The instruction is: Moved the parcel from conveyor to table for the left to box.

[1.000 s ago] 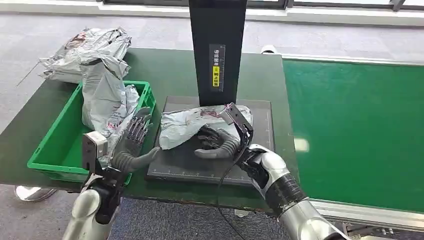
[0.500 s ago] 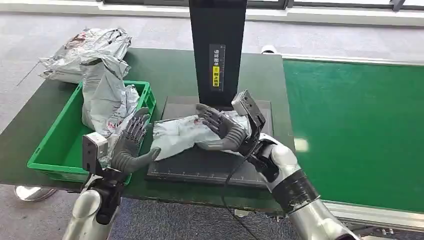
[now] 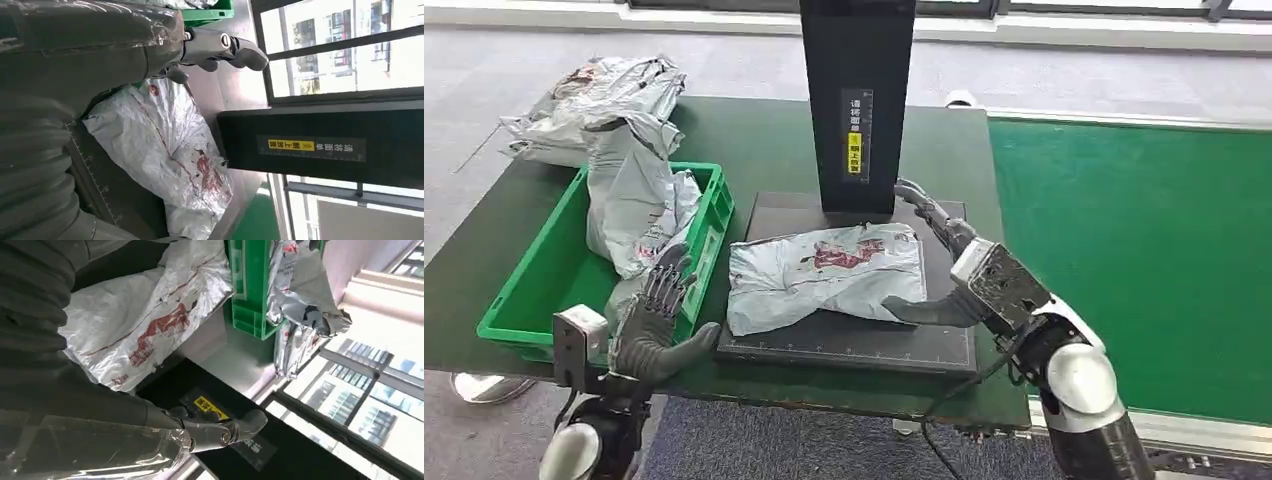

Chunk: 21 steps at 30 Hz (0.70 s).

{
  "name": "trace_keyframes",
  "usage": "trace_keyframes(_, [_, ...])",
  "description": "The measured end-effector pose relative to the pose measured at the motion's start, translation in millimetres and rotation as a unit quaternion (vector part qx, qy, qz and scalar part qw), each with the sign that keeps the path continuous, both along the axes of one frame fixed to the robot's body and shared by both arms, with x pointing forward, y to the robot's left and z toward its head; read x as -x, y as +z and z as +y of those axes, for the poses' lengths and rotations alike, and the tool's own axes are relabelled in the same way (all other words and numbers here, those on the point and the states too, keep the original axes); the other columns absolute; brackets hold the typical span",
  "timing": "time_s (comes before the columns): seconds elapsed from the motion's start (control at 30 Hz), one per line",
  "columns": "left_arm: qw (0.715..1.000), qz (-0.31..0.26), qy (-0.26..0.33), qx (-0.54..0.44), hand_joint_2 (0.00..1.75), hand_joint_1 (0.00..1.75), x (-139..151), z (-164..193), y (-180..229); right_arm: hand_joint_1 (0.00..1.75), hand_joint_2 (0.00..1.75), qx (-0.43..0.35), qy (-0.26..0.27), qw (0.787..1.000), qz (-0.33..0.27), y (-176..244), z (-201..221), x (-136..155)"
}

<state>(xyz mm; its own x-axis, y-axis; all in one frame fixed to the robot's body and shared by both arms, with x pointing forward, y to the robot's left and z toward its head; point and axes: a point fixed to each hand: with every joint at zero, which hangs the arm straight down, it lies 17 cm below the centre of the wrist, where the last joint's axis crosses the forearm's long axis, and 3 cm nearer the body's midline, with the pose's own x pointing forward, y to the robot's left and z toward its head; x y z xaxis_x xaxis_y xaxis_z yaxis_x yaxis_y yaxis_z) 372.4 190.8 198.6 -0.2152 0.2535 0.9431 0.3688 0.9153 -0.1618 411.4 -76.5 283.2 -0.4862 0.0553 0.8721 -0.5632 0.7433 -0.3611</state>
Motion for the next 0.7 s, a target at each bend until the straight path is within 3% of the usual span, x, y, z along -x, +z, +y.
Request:
trace_keyframes(0.2, [0.998,0.001,0.029,-0.053,1.75,0.0,-1.2,1.3,-7.6,0.0,1.75,-0.076,-0.061,0.995,-0.025,12.3,-45.2,5.1])
trace_keyframes(0.33, [0.972,-0.024,0.099,-0.21,1.75,0.0,-11.4,7.5,-19.2,0.0,1.75,-0.152,-0.109,0.979,-0.087,39.8,-77.9,32.6])
trace_keyframes(0.43, [0.953,-0.042,0.112,-0.278,1.75,0.0,-16.3,-1.1,-19.8,0.0,1.75,-0.168,-0.125,0.973,-0.099,46.9,-84.5,48.3])
trace_keyframes(0.57, [0.919,-0.088,0.106,-0.369,1.75,0.0,-25.5,-27.6,-14.4,0.0,1.75,-0.187,-0.134,0.968,-0.096,50.5,-88.5,61.3])
trace_keyframes(0.7, [0.891,-0.131,0.054,-0.431,1.75,0.0,-36.5,-66.9,-14.4,0.0,1.75,-0.209,-0.137,0.965,-0.082,47.4,-95.2,63.7])
